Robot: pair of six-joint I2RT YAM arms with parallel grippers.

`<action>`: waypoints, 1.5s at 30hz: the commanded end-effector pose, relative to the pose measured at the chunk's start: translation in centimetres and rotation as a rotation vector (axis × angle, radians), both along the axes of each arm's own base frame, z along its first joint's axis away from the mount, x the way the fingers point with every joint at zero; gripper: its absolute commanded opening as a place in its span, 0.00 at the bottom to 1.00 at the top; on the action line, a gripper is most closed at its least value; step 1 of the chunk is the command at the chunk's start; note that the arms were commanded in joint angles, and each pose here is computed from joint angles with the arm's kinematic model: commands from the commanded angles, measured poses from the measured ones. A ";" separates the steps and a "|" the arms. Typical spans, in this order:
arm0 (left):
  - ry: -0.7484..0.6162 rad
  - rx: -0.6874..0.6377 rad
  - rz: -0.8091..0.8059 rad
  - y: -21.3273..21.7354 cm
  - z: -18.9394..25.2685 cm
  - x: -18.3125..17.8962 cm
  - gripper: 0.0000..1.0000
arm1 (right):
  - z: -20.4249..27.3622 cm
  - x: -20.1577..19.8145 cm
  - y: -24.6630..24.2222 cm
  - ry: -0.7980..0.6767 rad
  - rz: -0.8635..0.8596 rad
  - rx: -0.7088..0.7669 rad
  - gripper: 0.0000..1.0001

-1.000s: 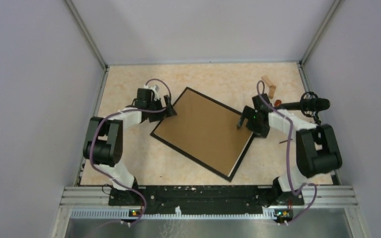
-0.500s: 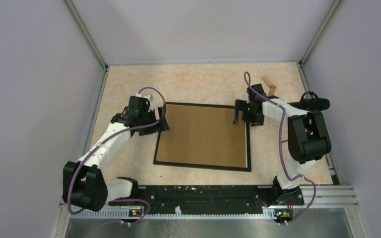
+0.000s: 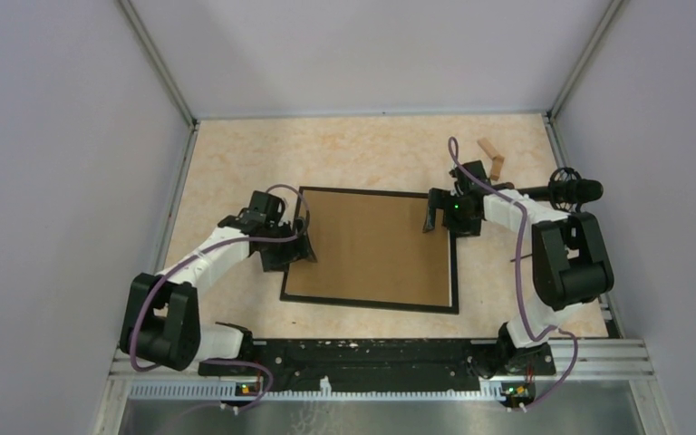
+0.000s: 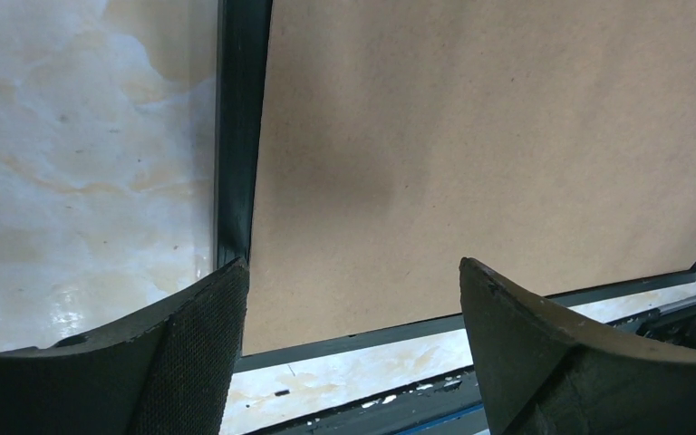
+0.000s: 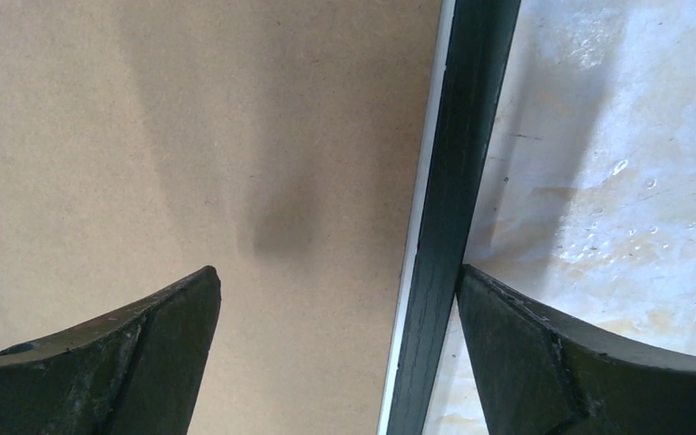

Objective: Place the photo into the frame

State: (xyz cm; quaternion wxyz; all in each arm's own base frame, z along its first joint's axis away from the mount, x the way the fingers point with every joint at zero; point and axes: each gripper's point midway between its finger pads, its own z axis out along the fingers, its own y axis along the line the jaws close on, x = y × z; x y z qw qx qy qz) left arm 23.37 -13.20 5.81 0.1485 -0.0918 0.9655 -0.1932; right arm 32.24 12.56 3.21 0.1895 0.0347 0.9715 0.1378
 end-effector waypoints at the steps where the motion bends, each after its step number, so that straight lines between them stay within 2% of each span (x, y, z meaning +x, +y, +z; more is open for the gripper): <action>1: -0.017 -0.035 0.007 -0.8 -0.2 0.3 0.89 | -0.8 -1.9 0.5 0.048 0.026 0.030 0.99; 13: -0.007 -0.028 0.000 -0.9 -0.6 0.1 0.90 | -1.2 -4.3 1.8 0.082 0.048 0.134 0.99; 18: 0.010 -0.105 -0.020 -2.2 -0.3 -0.2 0.90 | -0.8 -4.9 2.6 0.081 0.066 0.181 0.99; 21: -0.049 -0.184 -0.034 -3.4 1.6 0.4 0.90 | -1.1 -5.8 3.4 0.102 0.082 0.219 0.99; 25: -0.106 -0.222 -0.037 -4.0 3.2 0.9 0.90 | -1.8 -6.8 4.0 0.128 0.083 0.248 0.98; 27: -0.089 -0.192 -0.031 -3.6 3.0 0.8 0.91 | -2.1 -6.8 3.4 0.124 0.063 0.215 0.98; 30: -0.112 -0.053 -0.024 -1.6 2.6 1.7 0.94 | -1.7 -6.3 2.0 0.094 0.046 0.129 0.98; 32: -0.164 0.044 -0.008 -0.1 3.1 3.1 0.98 | -1.1 -5.6 0.7 0.068 0.036 0.049 0.99; 34: -0.201 0.067 -0.009 0.2 3.7 4.4 0.99 | 0.0 -4.9 0.0 0.036 0.036 0.004 0.99; 36: -0.226 -0.008 -0.048 -1.4 4.3 5.5 0.99 | 0.9 -4.5 0.1 0.018 0.049 0.003 0.99; 40: -0.213 -0.242 -0.105 -5.9 4.2 6.6 0.99 | 2.1 -4.2 1.0 -0.009 0.076 0.045 0.99; 42: -0.186 -0.263 -0.083 -6.5 2.8 7.4 0.99 | 2.4 -4.2 1.4 -0.018 0.087 0.064 0.99; 45: -0.112 -0.193 -0.009 -5.5 -0.6 7.6 0.99 | 2.6 -4.1 2.0 -0.026 0.089 0.085 0.99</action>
